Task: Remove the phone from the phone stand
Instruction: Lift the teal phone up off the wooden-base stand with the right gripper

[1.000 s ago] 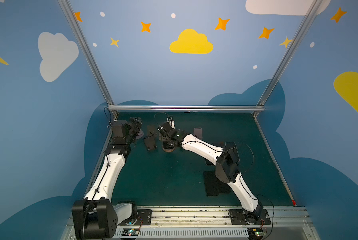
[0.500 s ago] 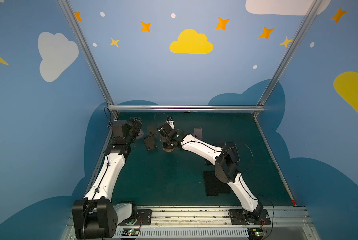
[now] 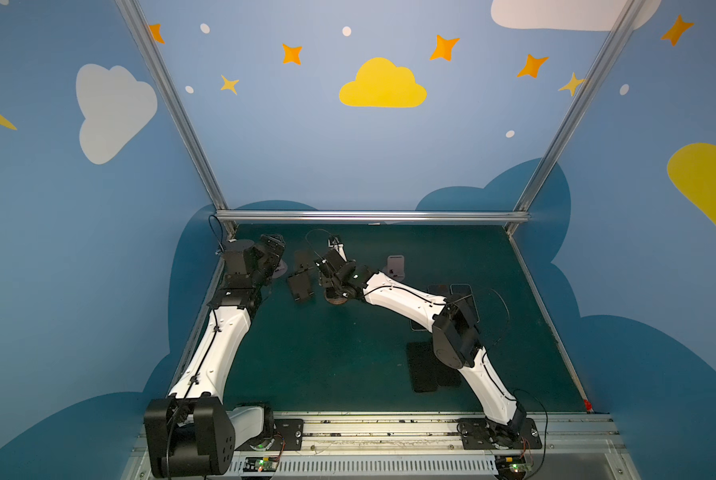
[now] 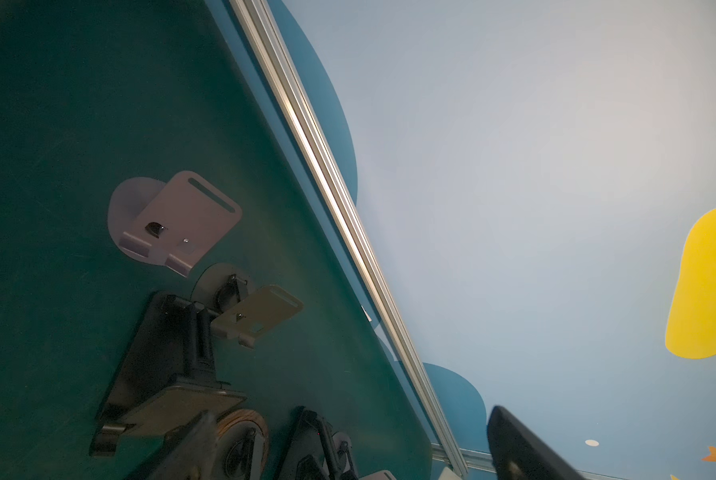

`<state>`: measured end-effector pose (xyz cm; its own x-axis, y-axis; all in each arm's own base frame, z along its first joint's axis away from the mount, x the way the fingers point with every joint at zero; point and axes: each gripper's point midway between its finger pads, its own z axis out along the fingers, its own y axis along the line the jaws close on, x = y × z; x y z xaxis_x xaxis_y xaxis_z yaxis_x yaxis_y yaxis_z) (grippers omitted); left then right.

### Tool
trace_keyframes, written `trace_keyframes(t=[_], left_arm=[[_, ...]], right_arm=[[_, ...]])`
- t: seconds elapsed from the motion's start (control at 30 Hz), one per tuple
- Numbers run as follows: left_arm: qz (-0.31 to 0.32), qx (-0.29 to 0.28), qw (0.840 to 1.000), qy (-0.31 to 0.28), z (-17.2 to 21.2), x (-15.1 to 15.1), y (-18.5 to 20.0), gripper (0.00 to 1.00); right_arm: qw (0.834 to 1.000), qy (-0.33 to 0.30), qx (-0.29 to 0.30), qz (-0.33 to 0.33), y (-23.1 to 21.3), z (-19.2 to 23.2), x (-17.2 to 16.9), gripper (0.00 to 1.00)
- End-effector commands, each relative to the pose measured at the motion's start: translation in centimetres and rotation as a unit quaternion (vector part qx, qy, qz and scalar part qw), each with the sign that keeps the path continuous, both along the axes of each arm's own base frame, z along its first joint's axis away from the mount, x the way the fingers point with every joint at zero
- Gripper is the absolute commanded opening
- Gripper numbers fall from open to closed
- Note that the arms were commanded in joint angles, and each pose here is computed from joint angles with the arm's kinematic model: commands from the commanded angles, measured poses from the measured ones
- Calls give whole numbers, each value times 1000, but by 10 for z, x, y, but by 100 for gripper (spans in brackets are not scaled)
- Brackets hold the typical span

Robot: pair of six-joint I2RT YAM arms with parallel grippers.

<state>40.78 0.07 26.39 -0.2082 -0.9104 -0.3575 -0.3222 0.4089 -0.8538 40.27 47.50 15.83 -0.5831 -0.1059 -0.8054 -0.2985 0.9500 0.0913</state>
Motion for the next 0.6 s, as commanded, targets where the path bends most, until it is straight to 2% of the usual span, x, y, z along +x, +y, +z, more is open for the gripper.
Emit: trace_keyframes(t=[0.0, 0.57], left_arm=[[-2, -5, 1000, -13, 10, 5, 0, 100], [-24, 8, 999, -22, 14, 5, -13, 100]], right_arm=[[999, -32, 38, 21, 6, 50, -9, 71], [996, -63, 46, 38, -9, 89, -29, 68]])
